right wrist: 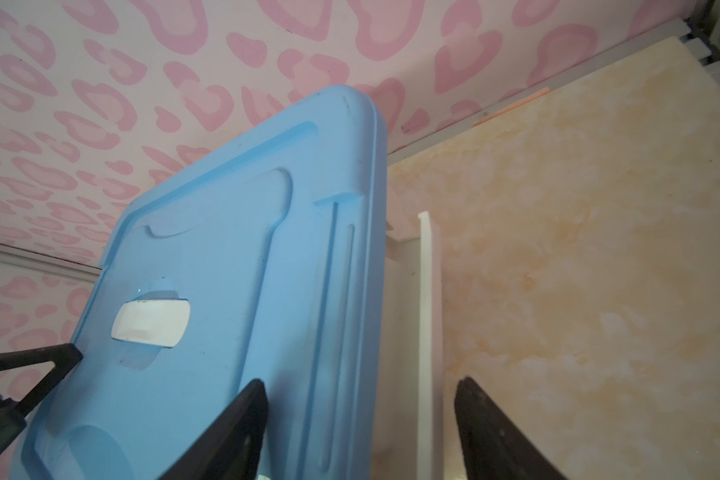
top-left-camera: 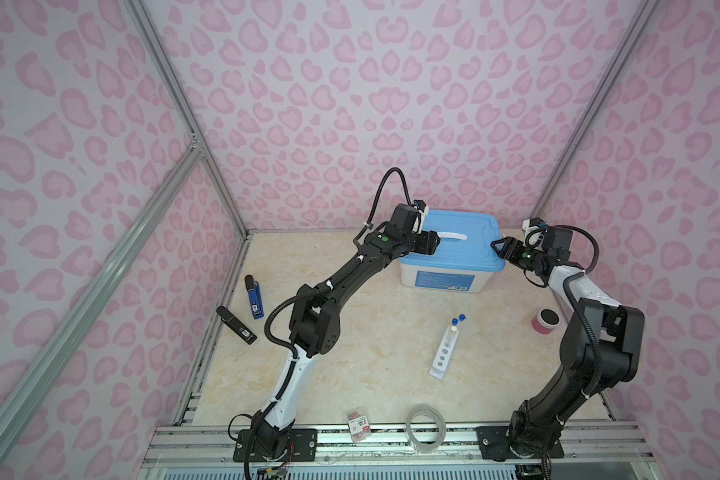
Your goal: Organize the chemistry lab equipment
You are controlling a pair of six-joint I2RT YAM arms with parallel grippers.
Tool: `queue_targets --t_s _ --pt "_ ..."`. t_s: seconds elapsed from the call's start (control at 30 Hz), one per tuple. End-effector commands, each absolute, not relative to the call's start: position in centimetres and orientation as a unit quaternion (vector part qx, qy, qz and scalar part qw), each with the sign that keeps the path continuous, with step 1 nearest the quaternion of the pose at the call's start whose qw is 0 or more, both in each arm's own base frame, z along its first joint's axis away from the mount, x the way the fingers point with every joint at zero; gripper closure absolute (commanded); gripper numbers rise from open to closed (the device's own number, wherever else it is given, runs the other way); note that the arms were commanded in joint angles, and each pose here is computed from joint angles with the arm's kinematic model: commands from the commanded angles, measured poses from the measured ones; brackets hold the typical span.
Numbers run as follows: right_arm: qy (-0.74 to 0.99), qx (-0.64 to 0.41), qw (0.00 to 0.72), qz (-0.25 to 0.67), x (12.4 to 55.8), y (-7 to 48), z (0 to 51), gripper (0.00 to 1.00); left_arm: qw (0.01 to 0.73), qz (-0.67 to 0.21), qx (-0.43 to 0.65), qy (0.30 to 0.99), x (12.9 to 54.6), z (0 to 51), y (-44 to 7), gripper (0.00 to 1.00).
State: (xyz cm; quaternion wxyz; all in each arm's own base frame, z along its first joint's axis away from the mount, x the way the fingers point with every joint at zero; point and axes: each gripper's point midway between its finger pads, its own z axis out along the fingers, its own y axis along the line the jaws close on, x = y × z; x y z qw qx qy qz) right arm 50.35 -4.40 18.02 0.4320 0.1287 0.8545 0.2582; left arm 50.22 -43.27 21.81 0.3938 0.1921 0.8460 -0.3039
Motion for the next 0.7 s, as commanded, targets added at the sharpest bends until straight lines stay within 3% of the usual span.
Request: queue_targets --t_s 0.0,0.67 --pt "0.851 0.13 0.433 0.268 50.5 -4.2 17.8 0.31 0.394 -0.309 0.19 0.844 50.5 21.5 -43.6 0.27" --pt "0.853 0.127 0.437 0.255 50.5 -4.2 18.9 0.52 0.39 -0.311 0.19 0.846 50.4 21.1 -43.7 0.27"
